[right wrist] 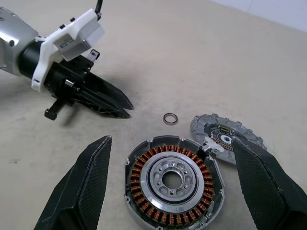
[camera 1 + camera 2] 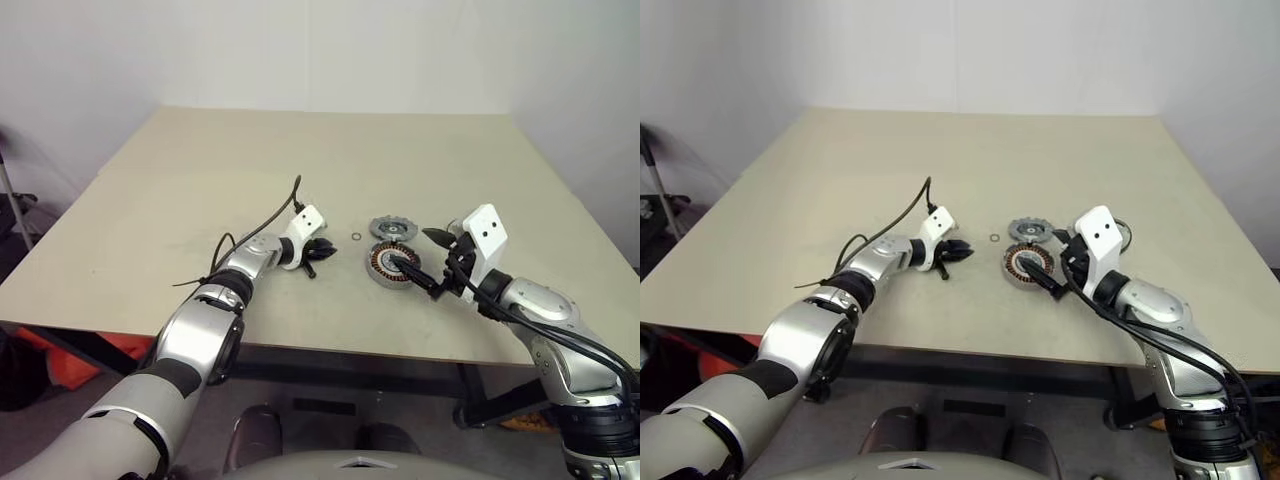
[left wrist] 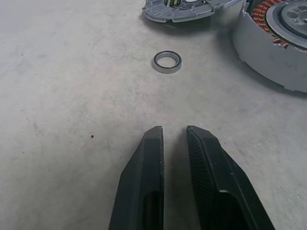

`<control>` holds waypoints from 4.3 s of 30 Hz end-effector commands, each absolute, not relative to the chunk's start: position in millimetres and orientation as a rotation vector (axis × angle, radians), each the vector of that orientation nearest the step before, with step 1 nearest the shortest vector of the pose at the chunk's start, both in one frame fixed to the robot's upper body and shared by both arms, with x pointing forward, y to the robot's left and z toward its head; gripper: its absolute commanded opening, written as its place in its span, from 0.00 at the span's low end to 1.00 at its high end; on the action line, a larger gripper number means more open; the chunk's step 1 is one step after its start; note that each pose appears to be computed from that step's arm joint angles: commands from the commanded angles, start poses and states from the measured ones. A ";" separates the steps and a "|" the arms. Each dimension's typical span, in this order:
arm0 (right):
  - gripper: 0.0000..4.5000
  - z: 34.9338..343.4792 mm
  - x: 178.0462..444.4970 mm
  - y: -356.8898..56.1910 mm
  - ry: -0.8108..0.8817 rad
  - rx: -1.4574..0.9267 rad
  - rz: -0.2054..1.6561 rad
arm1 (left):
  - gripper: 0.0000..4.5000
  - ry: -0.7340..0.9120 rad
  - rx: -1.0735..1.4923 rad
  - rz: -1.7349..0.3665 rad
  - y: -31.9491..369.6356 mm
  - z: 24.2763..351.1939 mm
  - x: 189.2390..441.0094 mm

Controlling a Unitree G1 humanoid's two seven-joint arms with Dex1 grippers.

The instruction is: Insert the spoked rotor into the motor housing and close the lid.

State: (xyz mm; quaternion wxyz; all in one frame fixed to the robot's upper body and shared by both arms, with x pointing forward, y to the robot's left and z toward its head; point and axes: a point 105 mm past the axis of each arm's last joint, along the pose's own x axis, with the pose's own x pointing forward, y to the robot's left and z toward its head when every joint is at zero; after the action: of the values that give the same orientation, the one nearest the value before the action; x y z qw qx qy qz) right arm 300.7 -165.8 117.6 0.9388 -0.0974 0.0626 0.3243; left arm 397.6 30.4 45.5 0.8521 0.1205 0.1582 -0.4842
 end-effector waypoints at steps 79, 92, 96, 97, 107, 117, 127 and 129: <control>1.00 104.0 429.5 -72.5 0.629 -0.552 0.916 | 0.19 0.113 0.096 -0.759 74.4 57.4 389.5; 0.24 100.0 427.3 -68.6 0.637 -0.548 0.928 | 0.18 0.115 0.103 -0.758 75.6 56.8 389.0; 0.15 100.1 427.7 -68.9 0.635 -0.554 0.925 | 0.18 0.114 0.106 -0.758 75.5 57.0 389.0; 0.15 99.9 427.8 -69.1 0.635 -0.555 0.924 | 0.18 0.114 0.105 -0.758 75.5 57.0 389.0; 0.15 107.7 428.4 -66.2 0.604 -0.538 0.950 | 0.18 0.117 0.108 -0.761 75.4 56.3 388.5; 0.34 111.5 433.1 -79.3 0.585 -0.610 0.922 | 0.18 0.119 0.114 -0.764 74.9 55.7 388.8; 0.34 106.8 429.3 -82.4 0.608 -0.656 0.956 | 0.18 0.122 0.115 -0.762 74.7 55.2 389.4; 0.34 105.7 428.0 -81.1 0.614 -0.648 0.965 | 0.18 0.122 0.115 -0.762 74.5 55.0 389.2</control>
State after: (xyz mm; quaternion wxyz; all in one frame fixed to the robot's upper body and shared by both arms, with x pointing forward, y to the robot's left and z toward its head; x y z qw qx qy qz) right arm 422.9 -87.8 87.3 0.7915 -0.2869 0.3108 0.4411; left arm 386.4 75.6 46.0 0.9243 0.0496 0.0768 -0.3705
